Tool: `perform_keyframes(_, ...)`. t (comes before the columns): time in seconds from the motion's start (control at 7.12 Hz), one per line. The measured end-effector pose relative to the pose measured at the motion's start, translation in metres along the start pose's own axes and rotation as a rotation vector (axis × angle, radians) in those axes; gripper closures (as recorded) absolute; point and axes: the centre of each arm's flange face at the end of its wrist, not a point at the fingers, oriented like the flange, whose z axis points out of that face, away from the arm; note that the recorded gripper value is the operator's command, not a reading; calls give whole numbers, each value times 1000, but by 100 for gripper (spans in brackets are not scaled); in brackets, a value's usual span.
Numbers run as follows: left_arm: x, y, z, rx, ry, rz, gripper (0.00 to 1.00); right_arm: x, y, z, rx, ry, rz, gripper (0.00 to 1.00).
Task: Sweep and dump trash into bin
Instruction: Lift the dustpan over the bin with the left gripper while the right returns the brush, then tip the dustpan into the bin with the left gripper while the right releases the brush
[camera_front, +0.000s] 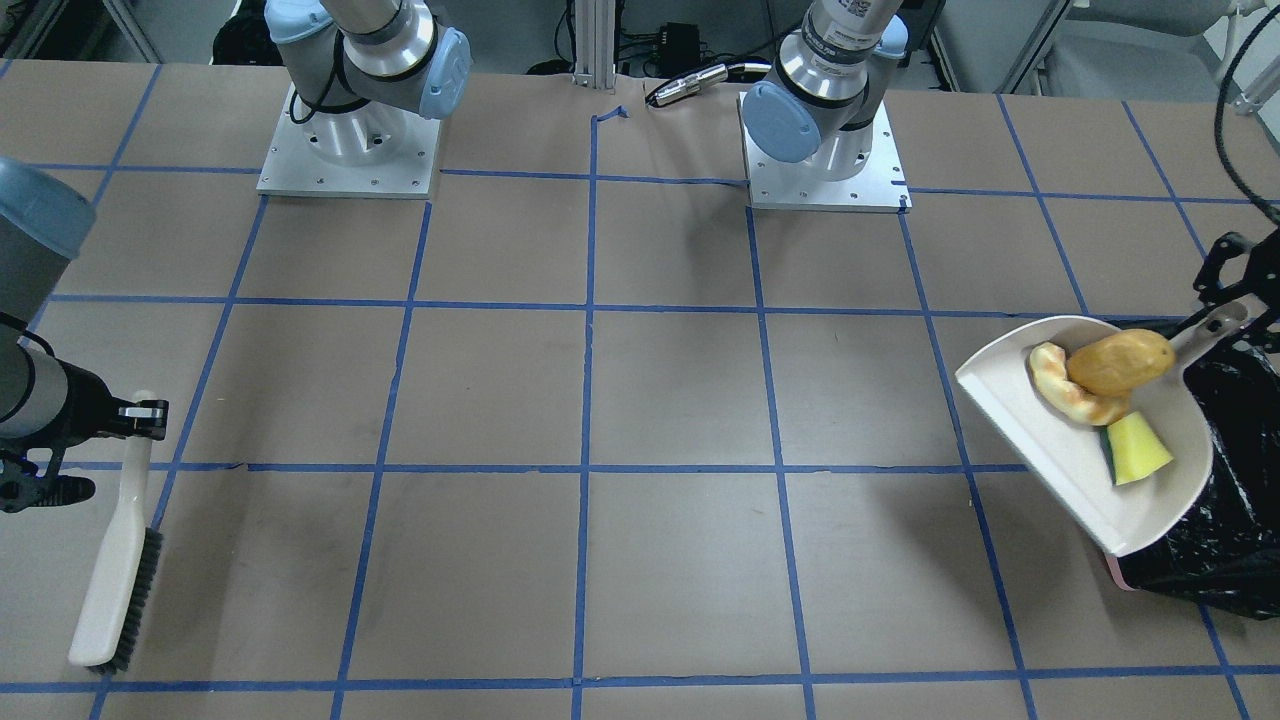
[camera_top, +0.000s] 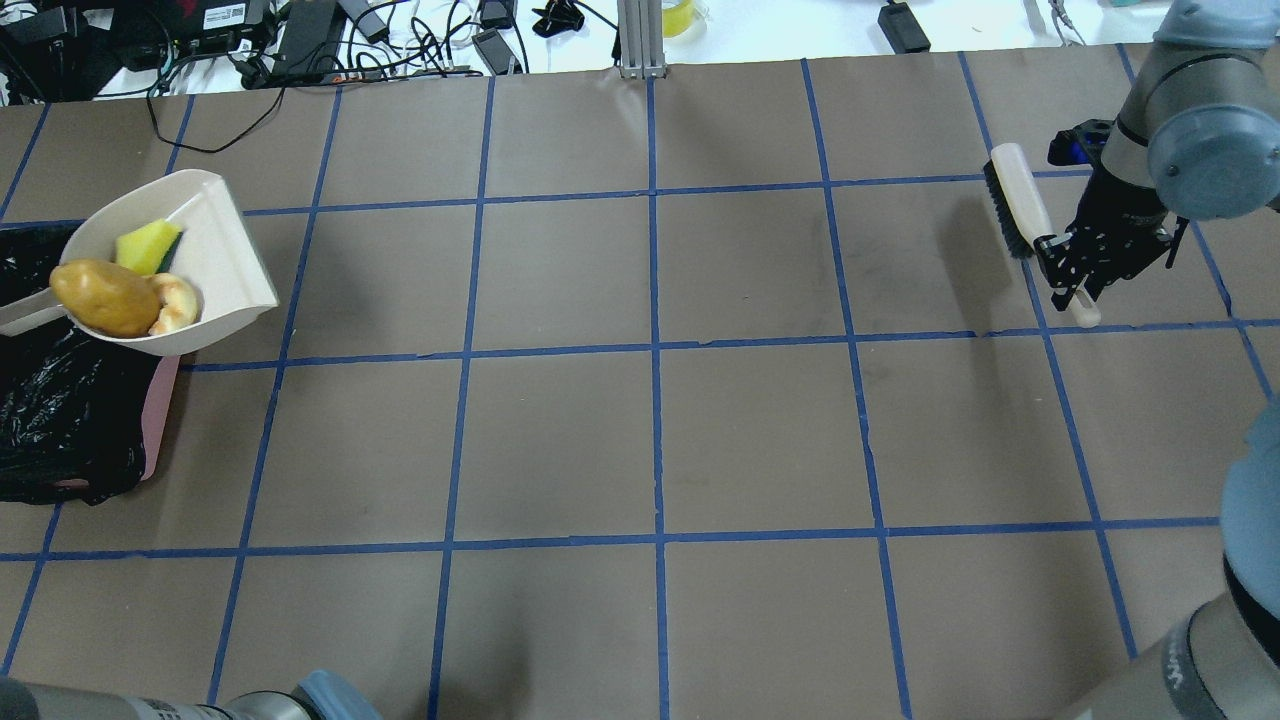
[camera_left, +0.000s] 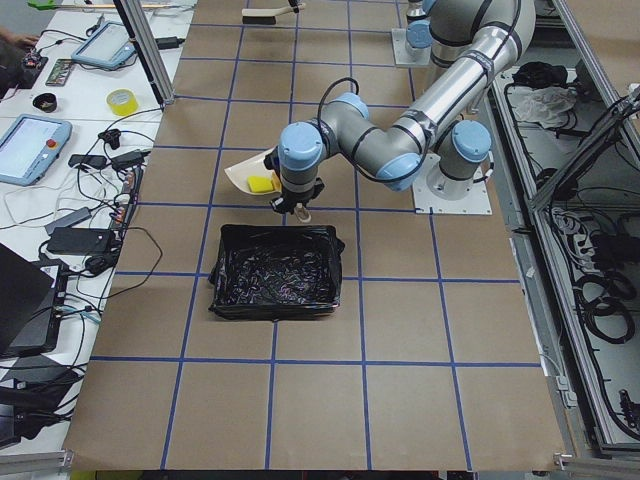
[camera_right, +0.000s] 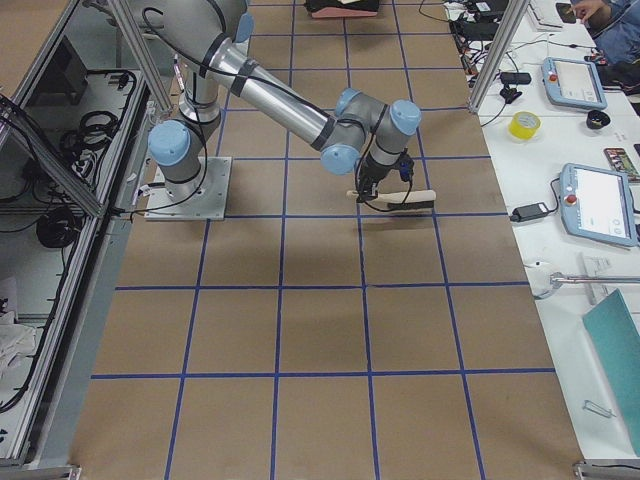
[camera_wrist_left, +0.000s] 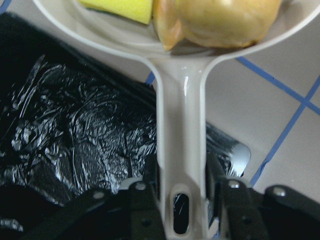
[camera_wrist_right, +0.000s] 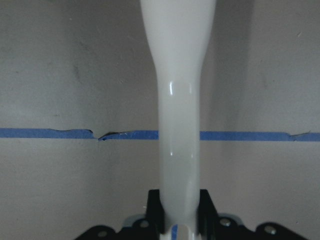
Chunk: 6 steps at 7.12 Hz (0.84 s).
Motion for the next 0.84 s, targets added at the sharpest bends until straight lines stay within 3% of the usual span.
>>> perform_keyframes(0.14, -11, 26, -23, -44, -7, -36, 100, 1, 2, 8, -11, -9, 7, 100)
perform_keyframes(0.28, -21, 47, -44, -108, -19, -57, 100, 1, 3, 11, -15, -12, 10, 49)
perform_keyframes(0.42, -32, 70, -61, -181, -33, -68, 100, 1, 4, 13, -16, -13, 9, 16)
perform_keyframes(0.56, -43, 88, -74, -268, -45, -62, 100, 1, 4, 13, -16, -14, 5, 2)
perform_keyframes(0.84, -55, 98, -89, -465, -37, 16, 100, 2, 2, 11, 0, -9, 8, 0)
